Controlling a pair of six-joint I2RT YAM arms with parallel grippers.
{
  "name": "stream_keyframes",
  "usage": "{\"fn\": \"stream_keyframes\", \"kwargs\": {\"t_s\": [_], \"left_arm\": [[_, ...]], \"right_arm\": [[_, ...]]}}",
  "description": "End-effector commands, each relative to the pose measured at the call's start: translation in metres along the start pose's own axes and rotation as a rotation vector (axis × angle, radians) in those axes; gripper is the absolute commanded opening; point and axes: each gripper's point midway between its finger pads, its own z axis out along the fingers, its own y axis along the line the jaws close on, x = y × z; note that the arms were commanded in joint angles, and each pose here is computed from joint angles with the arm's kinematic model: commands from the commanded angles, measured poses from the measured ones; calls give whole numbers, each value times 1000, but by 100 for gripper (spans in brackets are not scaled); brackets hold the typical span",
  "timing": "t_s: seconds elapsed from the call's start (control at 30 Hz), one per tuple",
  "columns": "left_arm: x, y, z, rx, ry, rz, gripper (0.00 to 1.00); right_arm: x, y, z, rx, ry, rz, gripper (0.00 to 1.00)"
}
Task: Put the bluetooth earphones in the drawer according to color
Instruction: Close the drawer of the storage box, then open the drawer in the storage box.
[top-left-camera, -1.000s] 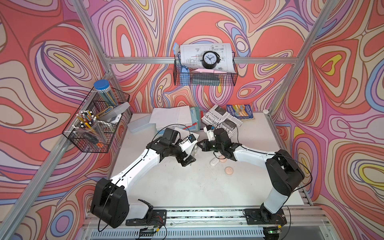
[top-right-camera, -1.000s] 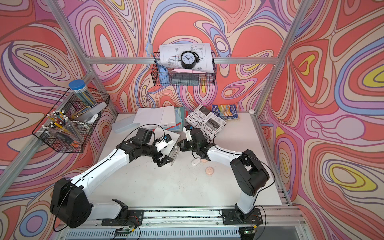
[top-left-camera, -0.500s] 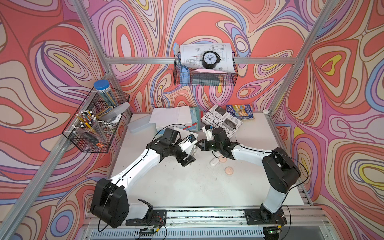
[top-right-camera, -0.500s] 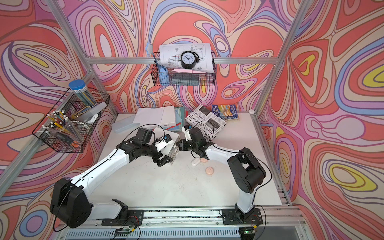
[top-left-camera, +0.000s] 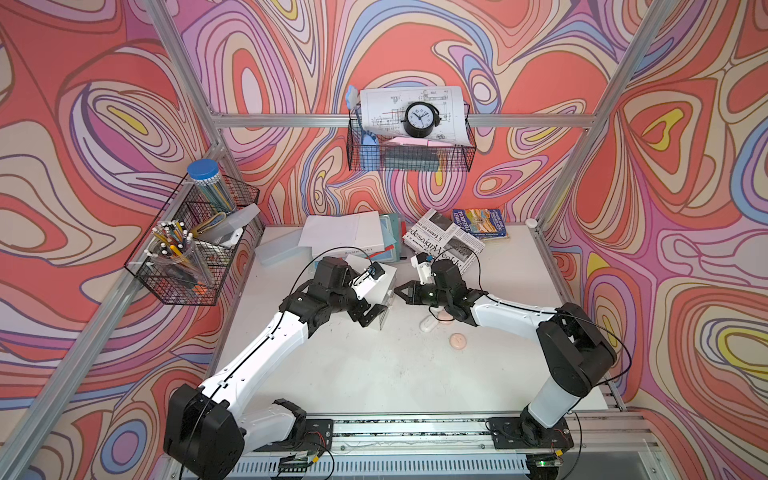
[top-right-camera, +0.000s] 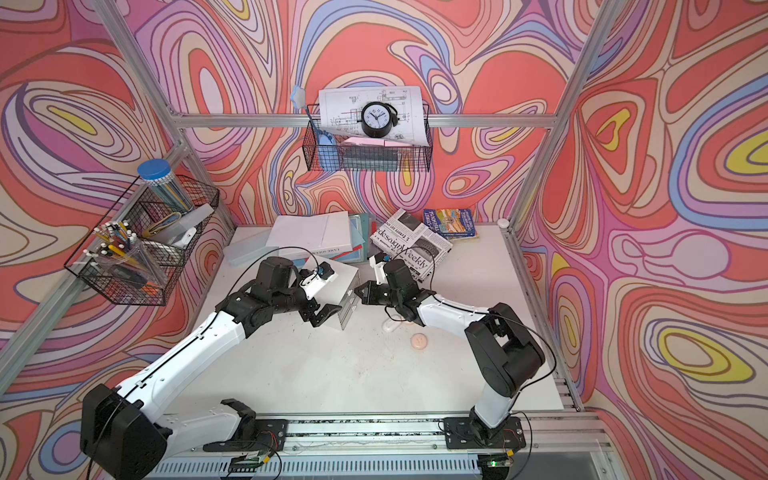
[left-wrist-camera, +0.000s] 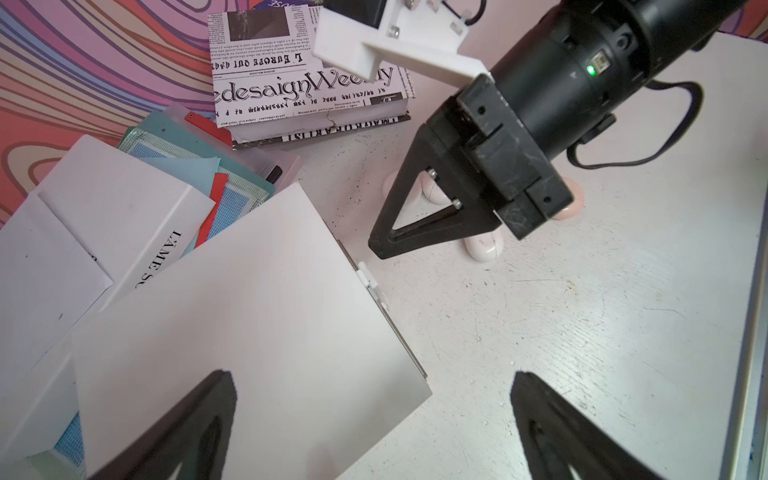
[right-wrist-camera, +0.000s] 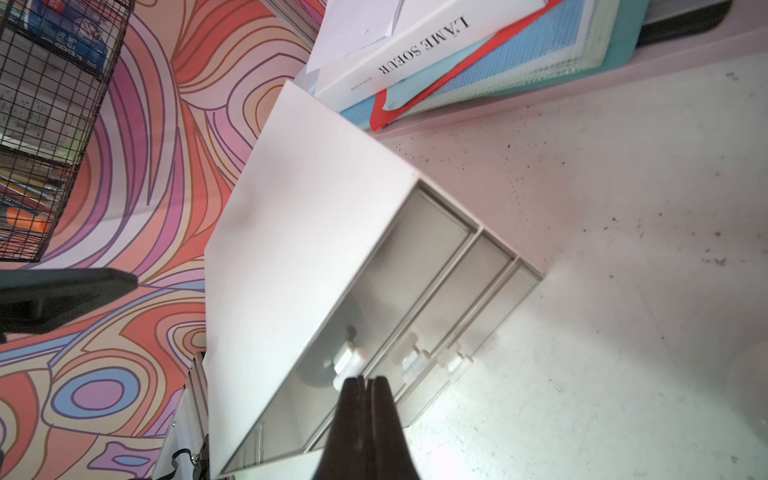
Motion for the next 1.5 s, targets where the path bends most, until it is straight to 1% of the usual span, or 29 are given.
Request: {"fn": "stream_keyframes", "kwargs": {"t_s": [0.0,0.1,0.17,0.2,0.3,0.37,0.4,0.47,0.67,0.83,0.93,1.0,1.23,1.47], "left_arm": [[6,2,5,4,28,-30,99],[8,2,7,4,34,-37,98],[10,4,8,-1,44,-42,89],[10,6,9,-10,46,-54,80],[10,11,11,-27,53,-76,38],[10,17,13,-58,48,-98,17],[10,18,14,-67,47,-104,9],[13,19,17,-67,57,-108,0],[25,19,27,-47,118,-108,0],[35,16,28,-38,157,-101,0],[38,15,28,-33,164,-102,0],[40,15,30,-31,175,-102,0],[42,9,33,10,193,-111,0],[42,9,32,13,198,-109,0]], "right_arm": [[5,1,2,-42,12,53,0],[9,-1,6,-68,14,100,0],[11,-1,7,-88,9,125,0],[12,-2,8,-92,9,132,0],[15,-4,7,-83,15,130,0],[16,-8,6,-57,21,117,0],[17,-11,6,-46,26,113,0],[19,-13,6,-33,30,109,0],[25,-17,11,-47,44,157,1],[38,-27,20,-76,44,256,22],[42,-33,22,-85,45,299,28],[39,-37,21,-87,29,313,34],[36,-37,25,-141,6,345,35],[33,-36,31,-212,-15,384,35]]}}
